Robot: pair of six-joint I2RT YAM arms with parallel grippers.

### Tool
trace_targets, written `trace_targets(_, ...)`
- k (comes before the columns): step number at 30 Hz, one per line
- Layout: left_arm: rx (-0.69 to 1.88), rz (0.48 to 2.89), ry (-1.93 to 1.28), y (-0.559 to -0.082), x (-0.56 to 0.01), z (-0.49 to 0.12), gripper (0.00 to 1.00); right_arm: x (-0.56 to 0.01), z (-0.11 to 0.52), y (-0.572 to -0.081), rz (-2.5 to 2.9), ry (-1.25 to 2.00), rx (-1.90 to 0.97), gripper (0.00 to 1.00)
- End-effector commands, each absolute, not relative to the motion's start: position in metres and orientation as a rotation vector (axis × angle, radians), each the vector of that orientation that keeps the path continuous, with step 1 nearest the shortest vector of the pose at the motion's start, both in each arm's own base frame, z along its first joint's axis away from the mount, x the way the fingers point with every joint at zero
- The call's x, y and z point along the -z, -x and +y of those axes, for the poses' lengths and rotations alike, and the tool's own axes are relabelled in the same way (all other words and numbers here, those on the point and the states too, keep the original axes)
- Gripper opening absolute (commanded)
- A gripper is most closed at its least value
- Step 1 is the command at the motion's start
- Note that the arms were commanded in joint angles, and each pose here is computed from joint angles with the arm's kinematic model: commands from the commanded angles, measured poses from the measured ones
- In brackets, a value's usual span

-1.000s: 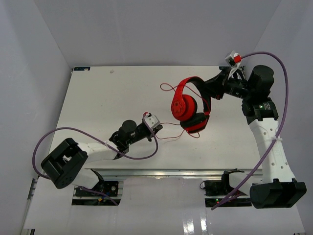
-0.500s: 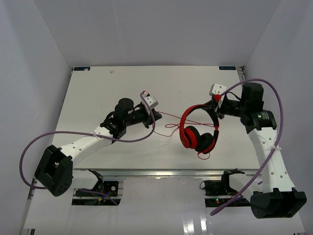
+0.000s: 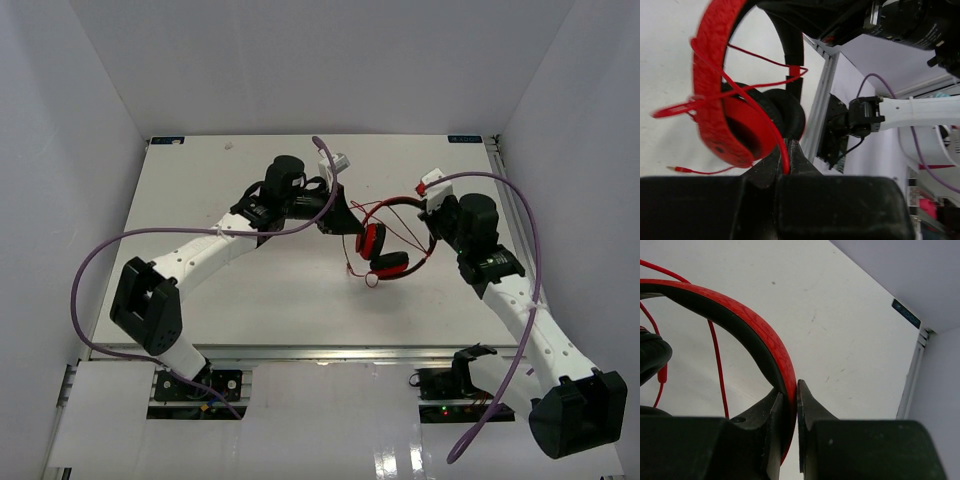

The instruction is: Wrap the headphones

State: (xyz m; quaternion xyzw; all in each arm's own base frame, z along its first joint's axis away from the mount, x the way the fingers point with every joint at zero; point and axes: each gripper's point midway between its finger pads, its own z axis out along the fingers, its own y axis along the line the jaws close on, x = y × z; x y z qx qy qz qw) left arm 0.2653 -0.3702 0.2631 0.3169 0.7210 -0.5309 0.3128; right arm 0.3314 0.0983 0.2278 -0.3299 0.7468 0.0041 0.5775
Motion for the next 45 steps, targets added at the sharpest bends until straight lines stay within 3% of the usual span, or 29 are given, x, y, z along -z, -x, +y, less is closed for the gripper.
trace_targets(1, 1.659, 1.973, -0.741, -0.244, -0.29, -0.39, 0.02, -0.291, 0.056, -0.363, 1.595, 0.182, 0.2, 0.08)
trace_targets(4, 1.717, 1.981, -0.66, -0.244, -0.295, -0.409, 0.14, -0.291, 0.061, -0.368, 1.587, 0.08, 0.152, 0.08)
trace_targets(7, 1.73, 1.972, -0.611, -0.242, -0.302, -0.434, 0.19, -0.288, 0.067, -0.378, 1.624, -0.035, 0.079, 0.08)
trace_targets(13, 1.637, 1.945, -0.561, -0.236, -0.303, -0.471, 0.46, -0.311, 0.094, -0.402, 1.641, -0.177, -0.142, 0.08)
trace_targets(20, 1.344, 1.854, -0.656, -0.218, -0.254, -0.457, 0.51, -0.343, 0.107, -0.408, 1.677, -0.203, -0.398, 0.08)
trace_targets(23, 1.171, 1.808, -0.664, -0.229, -0.221, -0.44, 0.47, -0.355, 0.116, -0.399, 1.699, -0.186, -0.519, 0.08)
trace_targets(26, 1.077, 1.723, -0.625, -0.238, -0.205, -0.422, 0.24, -0.366, 0.127, -0.385, 1.713, -0.16, -0.631, 0.08)
trace_targets(30, 1.015, 1.641, -0.612, -0.248, -0.193, -0.416, 0.08, -0.38, 0.134, -0.37, 1.71, -0.135, -0.724, 0.08)
trace_targets(36, 1.062, 1.437, -0.539, -0.243, -0.212, -0.402, 0.04, -0.397, 0.14, -0.352, 1.694, -0.055, -0.804, 0.08)
trace_targets(39, 1.128, 1.355, -0.551, -0.226, -0.218, -0.391, 0.33, -0.398, 0.136, -0.354, 1.687, -0.03, -0.758, 0.08)
trace_targets(40, 1.128, 1.357, -0.565, -0.223, -0.214, -0.389, 0.59, -0.397, 0.136, -0.354, 1.692, -0.028, -0.756, 0.08)
trace_targets(42, 1.092, 1.351, -0.594, -0.22, -0.209, -0.385, 0.92, -0.396, 0.138, -0.354, 1.701, -0.017, -0.766, 0.08)
trace_targets(43, 1.075, 1.352, -0.597, -0.219, -0.205, -0.382, 0.98, -0.397, 0.14, -0.353, 1.701, -0.011, -0.776, 0.08)
trace_targets(45, 1.012, 1.294, -0.588, -0.219, -0.209, -0.37, 0.98, -0.396, 0.144, -0.351, 1.709, -0.004, -0.806, 0.08)
